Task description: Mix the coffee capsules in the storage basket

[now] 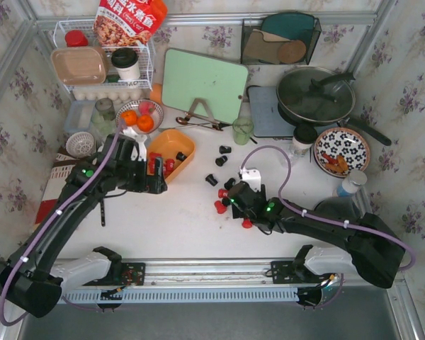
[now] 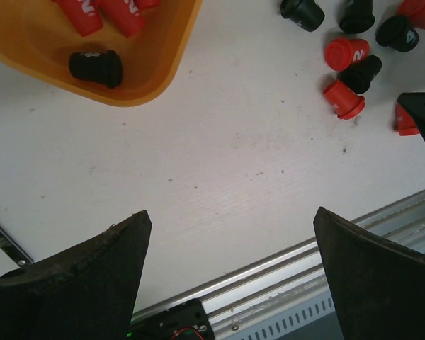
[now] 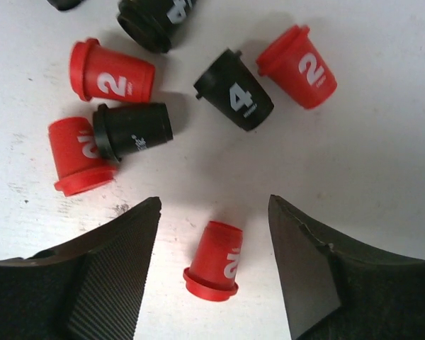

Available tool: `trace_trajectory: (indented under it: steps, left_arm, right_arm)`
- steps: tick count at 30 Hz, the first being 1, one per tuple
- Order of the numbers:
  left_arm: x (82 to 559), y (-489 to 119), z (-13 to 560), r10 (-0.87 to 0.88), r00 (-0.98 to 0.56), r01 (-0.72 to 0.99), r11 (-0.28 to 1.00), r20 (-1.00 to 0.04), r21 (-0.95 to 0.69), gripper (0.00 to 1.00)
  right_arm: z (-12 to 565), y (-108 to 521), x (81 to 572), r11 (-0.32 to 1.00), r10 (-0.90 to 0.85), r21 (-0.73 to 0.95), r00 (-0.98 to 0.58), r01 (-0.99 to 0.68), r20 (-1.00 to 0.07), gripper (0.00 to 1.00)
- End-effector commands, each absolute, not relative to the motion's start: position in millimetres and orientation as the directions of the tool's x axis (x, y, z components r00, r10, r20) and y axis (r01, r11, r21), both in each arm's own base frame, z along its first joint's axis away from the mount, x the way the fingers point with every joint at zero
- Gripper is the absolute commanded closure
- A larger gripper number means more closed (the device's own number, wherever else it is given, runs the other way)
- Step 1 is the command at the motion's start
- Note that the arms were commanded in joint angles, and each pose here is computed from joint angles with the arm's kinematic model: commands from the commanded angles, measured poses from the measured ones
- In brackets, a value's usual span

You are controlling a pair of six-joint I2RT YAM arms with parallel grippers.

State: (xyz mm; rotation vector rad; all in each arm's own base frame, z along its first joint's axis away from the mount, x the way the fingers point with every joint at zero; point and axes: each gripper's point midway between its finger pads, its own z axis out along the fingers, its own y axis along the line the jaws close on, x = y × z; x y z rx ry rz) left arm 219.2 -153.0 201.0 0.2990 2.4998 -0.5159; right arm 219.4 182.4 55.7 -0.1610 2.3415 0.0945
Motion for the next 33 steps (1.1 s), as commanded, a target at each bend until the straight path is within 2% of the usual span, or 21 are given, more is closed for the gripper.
trace_trajectory:
  steps: [1, 12, 22, 27, 33]
  left_arm:
    - [216, -143, 204, 0.131, -0.803, 0.329, 0.911, -0.582, -0.248, 0.01]
    - [213, -130, 212, 0.184, -0.770, 0.358, 0.917, -0.611, -0.175, 0.01]
    - [209, -126, 215, 0.158, -0.714, 0.368, 0.913, -0.682, -0.175, 0.01]
    - [207, -126, 220, 0.147, -0.698, 0.377, 0.907, -0.701, -0.186, 0.01]
    - [206, -122, 228, 0.120, -0.668, 0.369, 0.910, -0.735, -0.187, 0.01]
  right_arm:
    - [44, 176, 205, 0.996, -0.042, 0.035, -0.754, -0.086, -0.655, 0.33]
    - [19, 181, 198, 0.995, -0.070, 0.021, -0.805, -0.101, -0.590, 0.54]
    - [34, 200, 203, 0.988, -0.072, 0.066, -0.804, -0.138, -0.591, 0.94]
    - [71, 239, 224, 0.964, -0.070, 0.151, -0.758, -0.218, -0.648, 0.97]
    - [142, 309, 273, 0.896, -0.040, 0.241, -0.609, -0.372, -0.792, 1.00]
